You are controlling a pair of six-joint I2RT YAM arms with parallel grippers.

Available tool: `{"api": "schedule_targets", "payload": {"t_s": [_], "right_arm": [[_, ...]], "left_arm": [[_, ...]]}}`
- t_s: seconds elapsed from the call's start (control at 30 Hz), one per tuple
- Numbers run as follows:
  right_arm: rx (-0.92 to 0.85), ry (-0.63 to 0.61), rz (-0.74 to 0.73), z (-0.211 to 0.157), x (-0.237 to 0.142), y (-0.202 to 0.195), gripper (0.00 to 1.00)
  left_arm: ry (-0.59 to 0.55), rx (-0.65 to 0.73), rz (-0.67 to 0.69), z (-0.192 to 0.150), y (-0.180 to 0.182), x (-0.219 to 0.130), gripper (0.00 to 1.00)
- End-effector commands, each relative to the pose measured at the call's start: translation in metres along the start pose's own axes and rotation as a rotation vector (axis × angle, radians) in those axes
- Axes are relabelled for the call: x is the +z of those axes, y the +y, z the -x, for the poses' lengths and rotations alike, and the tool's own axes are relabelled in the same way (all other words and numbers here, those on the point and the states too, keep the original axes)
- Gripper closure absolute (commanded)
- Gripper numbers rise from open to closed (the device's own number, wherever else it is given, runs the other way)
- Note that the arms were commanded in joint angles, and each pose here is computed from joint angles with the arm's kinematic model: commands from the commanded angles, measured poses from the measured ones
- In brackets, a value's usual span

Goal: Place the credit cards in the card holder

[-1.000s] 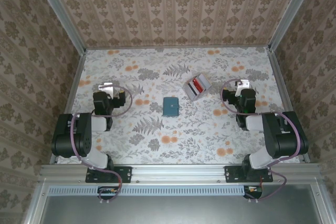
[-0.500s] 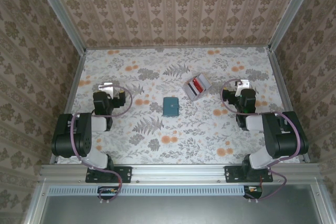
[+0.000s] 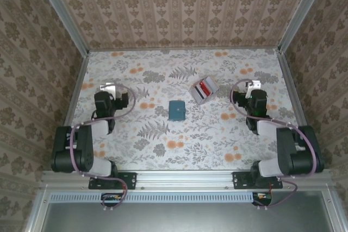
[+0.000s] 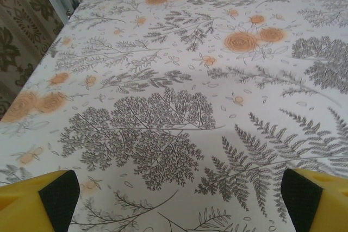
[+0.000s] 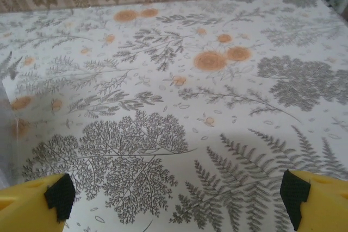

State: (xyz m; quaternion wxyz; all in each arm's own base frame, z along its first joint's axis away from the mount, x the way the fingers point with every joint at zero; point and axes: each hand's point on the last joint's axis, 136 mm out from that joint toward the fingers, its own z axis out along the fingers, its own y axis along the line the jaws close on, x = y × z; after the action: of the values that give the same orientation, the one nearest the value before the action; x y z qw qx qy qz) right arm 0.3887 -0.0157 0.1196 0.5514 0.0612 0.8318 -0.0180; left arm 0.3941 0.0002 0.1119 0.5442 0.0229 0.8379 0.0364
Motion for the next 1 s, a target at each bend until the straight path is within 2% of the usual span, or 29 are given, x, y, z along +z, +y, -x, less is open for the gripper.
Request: {"api": "schedule_targets", "payload": {"t_s": [0.0,0.03,0.17,0.27,0.33,0.47,0.6,0.73,0.87,0.97], "right_arm": [[0.094,0.087,-0.041,0.027,-0.016,-0.005,0.00],[0.112,0.130,-0.019,0.030,-0.020,0.000,0.00],[0.262,0.223,0.093,0.029,-0.021,0.024,0.00],[0.407,0.285,0.183,0.022,-0.019,0.045,0.01],[0.501,0.337,0.215,0.016,-0.017,0.056,0.03],[0.590,0.413,0.246,0.002,-0.015,0.075,0.08],[0.722,0.478,0.274,-0.019,-0.010,0.089,0.11],[0.801,0.527,0.332,-0.033,-0.001,0.110,0.16],[0.869,0.550,0.384,-0.035,0.006,0.126,0.19],[0.840,0.567,0.400,-0.036,0.009,0.138,0.18]], "left_arm": [[0.085,-0.089,-0.009,0.032,0.002,-0.009,0.00],[0.129,-0.105,-0.057,0.036,-0.005,-0.010,0.00],[0.162,-0.172,-0.261,0.060,-0.044,-0.007,0.00],[0.206,-0.206,-0.393,0.076,-0.084,0.000,0.00],[0.236,-0.177,-0.491,0.086,-0.121,0.006,0.00],[0.324,-0.138,-0.668,0.084,-0.195,0.025,0.00],[0.453,-0.210,-0.878,0.074,-0.267,0.047,0.02],[0.566,-0.179,-1.034,0.059,-0.333,0.049,0.05],[0.610,-0.181,-1.117,0.049,-0.372,0.045,0.08],[0.618,-0.207,-1.148,0.045,-0.386,0.044,0.09]]}}
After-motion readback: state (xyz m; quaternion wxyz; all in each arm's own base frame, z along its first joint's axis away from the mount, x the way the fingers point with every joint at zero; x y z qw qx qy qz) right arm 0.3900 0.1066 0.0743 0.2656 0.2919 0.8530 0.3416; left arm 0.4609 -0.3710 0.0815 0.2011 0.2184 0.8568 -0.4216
